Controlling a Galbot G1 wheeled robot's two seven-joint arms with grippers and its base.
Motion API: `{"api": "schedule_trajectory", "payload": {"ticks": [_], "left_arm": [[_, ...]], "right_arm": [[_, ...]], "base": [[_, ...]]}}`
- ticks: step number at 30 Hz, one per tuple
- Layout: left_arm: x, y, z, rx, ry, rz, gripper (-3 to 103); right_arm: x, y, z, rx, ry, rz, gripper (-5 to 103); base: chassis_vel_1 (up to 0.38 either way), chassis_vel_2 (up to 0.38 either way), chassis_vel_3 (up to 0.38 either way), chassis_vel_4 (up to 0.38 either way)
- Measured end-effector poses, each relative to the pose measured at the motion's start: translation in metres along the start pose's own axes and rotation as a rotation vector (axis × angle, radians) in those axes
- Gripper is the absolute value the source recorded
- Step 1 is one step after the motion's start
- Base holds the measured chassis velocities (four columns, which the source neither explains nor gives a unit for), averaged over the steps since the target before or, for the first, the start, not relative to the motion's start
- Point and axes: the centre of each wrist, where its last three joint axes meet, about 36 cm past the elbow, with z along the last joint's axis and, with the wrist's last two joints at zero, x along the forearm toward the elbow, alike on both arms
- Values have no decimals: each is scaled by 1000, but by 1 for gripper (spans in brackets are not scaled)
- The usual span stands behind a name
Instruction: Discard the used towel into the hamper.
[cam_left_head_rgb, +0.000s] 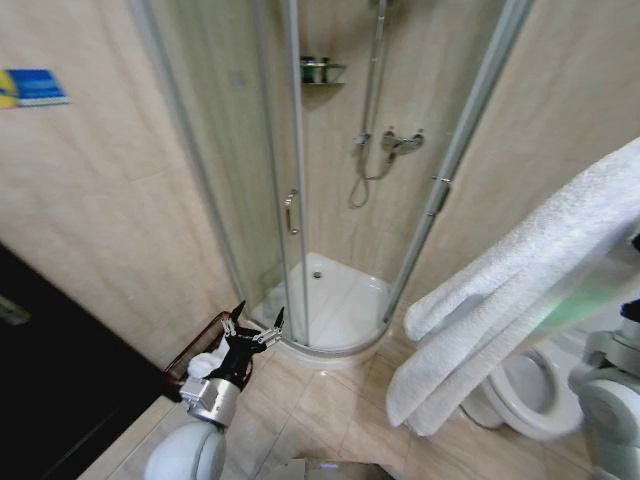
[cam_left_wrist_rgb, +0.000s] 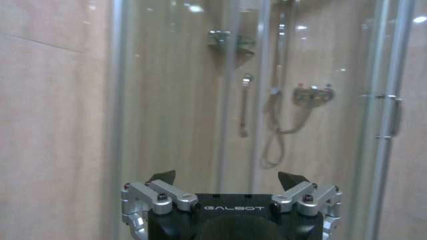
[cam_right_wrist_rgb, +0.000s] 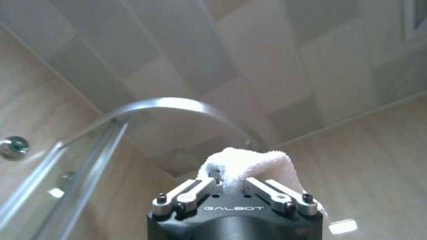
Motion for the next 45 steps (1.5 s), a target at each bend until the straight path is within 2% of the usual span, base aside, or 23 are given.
{"api": "schedule_trajectory", "payload": {"ticks": [45], "left_arm": [[0, 0, 0, 0, 0, 0, 100]], "right_arm": [[1, 0, 0, 6, 8, 2, 5]], "base": [[114, 113, 115, 109]]}}
